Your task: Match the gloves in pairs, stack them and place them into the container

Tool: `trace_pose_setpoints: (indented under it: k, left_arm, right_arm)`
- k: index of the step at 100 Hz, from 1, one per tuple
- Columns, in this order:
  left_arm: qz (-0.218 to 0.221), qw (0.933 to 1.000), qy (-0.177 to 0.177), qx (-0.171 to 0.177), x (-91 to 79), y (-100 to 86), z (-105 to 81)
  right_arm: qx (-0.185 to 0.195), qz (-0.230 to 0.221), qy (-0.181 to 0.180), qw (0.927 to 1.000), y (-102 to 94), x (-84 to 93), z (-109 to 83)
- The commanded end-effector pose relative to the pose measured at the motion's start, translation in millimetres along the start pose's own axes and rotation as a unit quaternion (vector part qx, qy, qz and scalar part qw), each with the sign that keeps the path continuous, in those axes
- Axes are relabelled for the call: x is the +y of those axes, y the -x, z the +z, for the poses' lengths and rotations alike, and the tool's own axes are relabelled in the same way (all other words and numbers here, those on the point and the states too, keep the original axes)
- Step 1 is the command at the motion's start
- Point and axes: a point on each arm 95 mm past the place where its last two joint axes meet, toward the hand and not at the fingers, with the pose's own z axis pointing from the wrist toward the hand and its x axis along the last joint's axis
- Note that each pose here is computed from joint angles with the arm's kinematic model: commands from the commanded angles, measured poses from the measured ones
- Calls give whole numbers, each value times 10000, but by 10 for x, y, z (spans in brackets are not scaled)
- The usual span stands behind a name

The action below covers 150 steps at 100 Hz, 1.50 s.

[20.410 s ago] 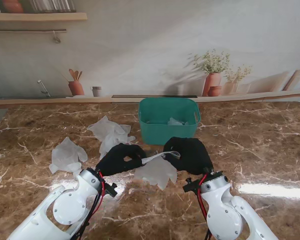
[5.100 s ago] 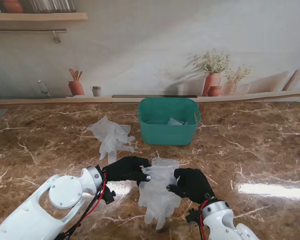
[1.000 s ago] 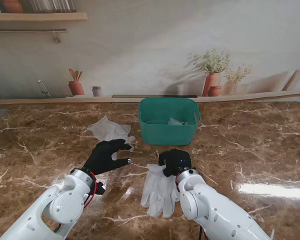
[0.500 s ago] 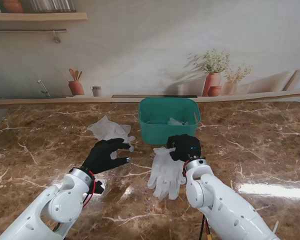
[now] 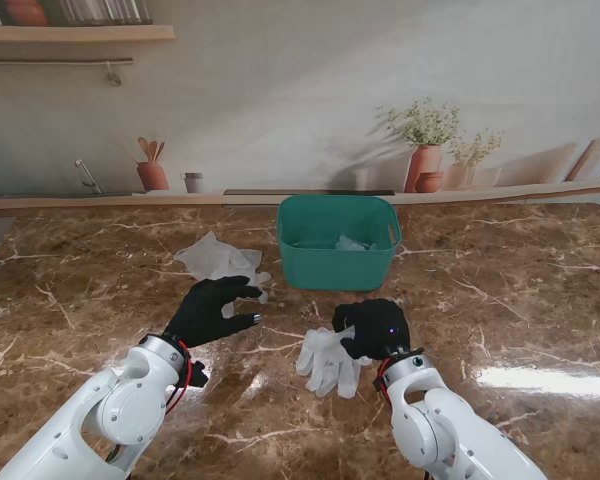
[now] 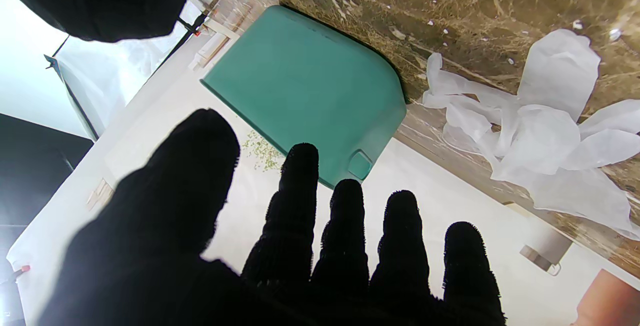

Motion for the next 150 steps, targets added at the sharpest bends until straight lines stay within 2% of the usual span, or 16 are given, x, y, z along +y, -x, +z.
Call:
trace_pose_setpoints:
  k: [1, 16, 30, 47, 57, 72, 82, 91, 104, 123, 142, 150]
  left_arm:
    - [5, 10000, 30, 6, 30, -2, -12]
    - [2, 10000, 21, 6, 39, -8, -7]
    - [6, 10000, 45, 5, 48, -10, -9]
    - [7, 10000, 53, -3, 45, -9, -9]
    - [-4, 10000, 43, -3, 43, -11, -7]
    - [1, 10000, 30, -2, 37, -5, -12]
    - [11, 10000, 13, -10, 29, 1, -24]
    - [25, 10000, -15, -2, 16, -1, -39]
    - [55, 10000, -51, 11, -3, -8, -65]
    - [67, 10000, -64, 7, -21, -2, -82]
    - [58, 10000, -68, 18, -29, 7, -87]
    - [57, 10000, -68, 10, -31, 9, -91]
  right_arm:
    - [47, 27, -183, 9998, -41, -108, -122]
    - [130, -24, -391, 9991, -68, -216, -184]
    - [190, -3, -913, 9956, -54, -307, -236]
    - [419, 69, -1425, 9889, -47, -196, -304]
    - [588, -37, -1421, 9881, -62, -38, -326]
    - [795, -55, -1074, 9910, -123, 220, -316]
    - [983, -147, -804, 9918, -152, 353, -237]
    - [1185, -322, -784, 9893, -156, 438, -123]
    - [1548, -566, -987, 9814, -184, 459, 29]
    - [2037, -882, -1374, 9653, -239, 314, 206]
    - [2266, -1283, -1824, 9481, -244, 149, 315]
    - [2280, -1450, -2117, 9392, -223, 102, 340]
